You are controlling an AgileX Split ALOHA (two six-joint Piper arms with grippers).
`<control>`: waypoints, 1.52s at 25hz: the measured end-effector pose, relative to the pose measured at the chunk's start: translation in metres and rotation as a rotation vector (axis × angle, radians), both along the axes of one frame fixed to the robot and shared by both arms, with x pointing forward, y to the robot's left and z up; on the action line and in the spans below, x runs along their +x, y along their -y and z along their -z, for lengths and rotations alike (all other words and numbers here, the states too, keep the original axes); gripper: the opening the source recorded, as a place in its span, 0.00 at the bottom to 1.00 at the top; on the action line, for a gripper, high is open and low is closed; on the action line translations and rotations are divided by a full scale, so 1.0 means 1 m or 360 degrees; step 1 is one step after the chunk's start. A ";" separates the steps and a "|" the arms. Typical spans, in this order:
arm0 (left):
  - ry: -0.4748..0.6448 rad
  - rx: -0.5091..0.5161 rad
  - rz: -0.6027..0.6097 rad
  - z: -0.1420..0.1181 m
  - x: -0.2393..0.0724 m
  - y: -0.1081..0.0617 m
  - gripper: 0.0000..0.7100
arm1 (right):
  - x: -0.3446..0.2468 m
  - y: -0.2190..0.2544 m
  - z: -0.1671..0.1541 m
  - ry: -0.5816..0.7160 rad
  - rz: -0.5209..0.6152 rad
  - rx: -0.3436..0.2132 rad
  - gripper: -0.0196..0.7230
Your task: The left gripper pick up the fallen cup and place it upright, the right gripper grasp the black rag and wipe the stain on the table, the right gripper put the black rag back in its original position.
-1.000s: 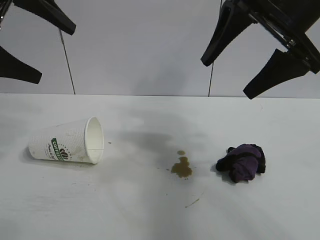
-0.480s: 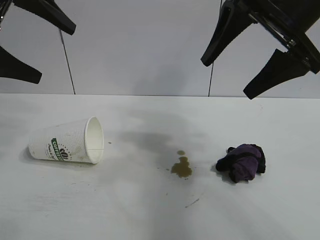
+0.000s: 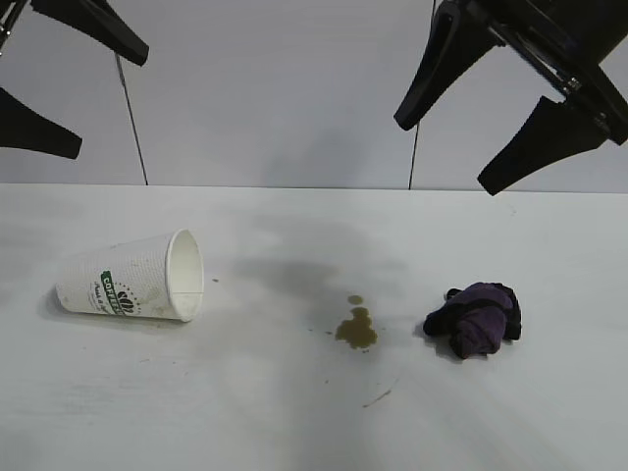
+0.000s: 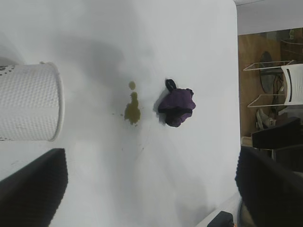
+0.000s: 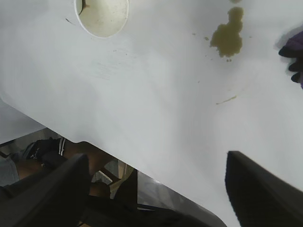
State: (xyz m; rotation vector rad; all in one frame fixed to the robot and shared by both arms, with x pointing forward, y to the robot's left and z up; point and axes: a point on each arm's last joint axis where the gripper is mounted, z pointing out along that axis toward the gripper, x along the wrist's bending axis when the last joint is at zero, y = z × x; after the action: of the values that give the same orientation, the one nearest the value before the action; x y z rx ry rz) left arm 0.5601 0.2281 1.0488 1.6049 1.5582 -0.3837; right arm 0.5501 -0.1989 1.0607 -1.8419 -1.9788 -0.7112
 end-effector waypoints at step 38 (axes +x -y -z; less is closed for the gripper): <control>0.0998 0.1899 0.2233 0.058 0.042 0.116 0.98 | -0.002 0.000 0.000 -0.0024 -0.0017 0.0001 0.76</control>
State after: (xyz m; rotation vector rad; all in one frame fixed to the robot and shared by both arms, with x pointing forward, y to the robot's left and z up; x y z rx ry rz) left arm 0.6022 0.1125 0.9904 3.1251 -0.2103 0.4690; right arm 0.5484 -0.1988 1.0607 -1.8295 -1.9773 -0.6923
